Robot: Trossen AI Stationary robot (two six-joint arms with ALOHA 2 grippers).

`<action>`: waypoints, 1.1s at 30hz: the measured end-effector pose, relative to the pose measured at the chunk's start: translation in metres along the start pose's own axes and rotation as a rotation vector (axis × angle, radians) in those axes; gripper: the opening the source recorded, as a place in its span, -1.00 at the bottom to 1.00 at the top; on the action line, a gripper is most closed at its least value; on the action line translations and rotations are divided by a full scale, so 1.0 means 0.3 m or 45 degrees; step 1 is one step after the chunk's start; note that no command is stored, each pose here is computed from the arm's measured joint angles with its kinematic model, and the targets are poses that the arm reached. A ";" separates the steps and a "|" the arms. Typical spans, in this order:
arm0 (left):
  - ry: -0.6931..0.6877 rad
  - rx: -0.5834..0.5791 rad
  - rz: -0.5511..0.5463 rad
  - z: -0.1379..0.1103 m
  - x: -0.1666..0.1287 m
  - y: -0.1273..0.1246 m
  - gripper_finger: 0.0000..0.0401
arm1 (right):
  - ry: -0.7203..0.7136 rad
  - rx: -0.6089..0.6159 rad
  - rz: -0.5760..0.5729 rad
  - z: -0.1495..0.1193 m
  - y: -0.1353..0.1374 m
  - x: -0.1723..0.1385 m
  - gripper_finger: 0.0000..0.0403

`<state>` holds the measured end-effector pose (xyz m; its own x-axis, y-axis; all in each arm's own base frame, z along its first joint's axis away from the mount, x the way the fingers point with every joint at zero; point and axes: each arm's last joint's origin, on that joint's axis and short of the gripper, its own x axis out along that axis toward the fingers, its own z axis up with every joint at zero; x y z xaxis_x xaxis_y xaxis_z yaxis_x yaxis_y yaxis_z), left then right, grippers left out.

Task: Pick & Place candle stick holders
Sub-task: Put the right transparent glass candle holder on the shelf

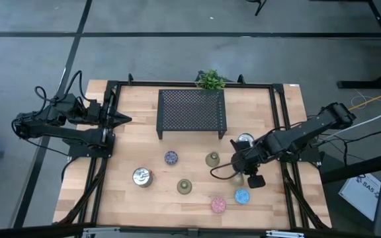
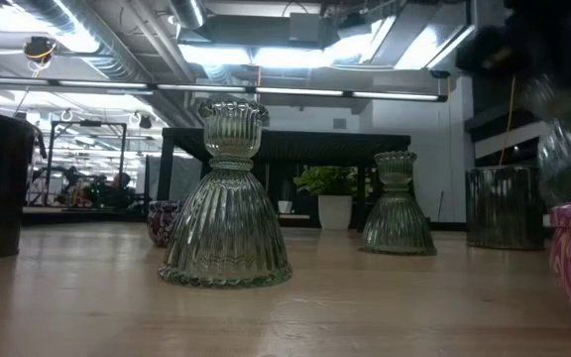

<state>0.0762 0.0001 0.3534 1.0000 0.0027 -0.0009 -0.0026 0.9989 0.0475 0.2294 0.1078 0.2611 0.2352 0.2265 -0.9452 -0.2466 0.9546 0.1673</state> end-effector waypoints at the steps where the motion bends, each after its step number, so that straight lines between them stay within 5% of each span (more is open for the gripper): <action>1: 0.000 0.000 0.000 0.000 0.000 0.000 -0.97 | 0.002 -0.002 -0.004 0.005 -0.005 -0.014 -0.87; 16: 0.000 0.000 0.000 0.000 0.000 0.000 -0.96 | -0.187 -0.065 -0.216 0.102 -0.116 -0.255 -0.87; 33: 0.000 0.000 0.000 0.000 0.000 0.000 -0.97 | -0.189 -0.310 -0.907 0.129 -0.354 -0.454 -0.86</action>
<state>0.0762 0.0001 0.3535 1.0000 0.0028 -0.0009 -0.0027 0.9989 0.0472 0.2600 -0.0168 0.3830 0.5344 -0.3874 -0.7512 -0.1845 0.8139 -0.5510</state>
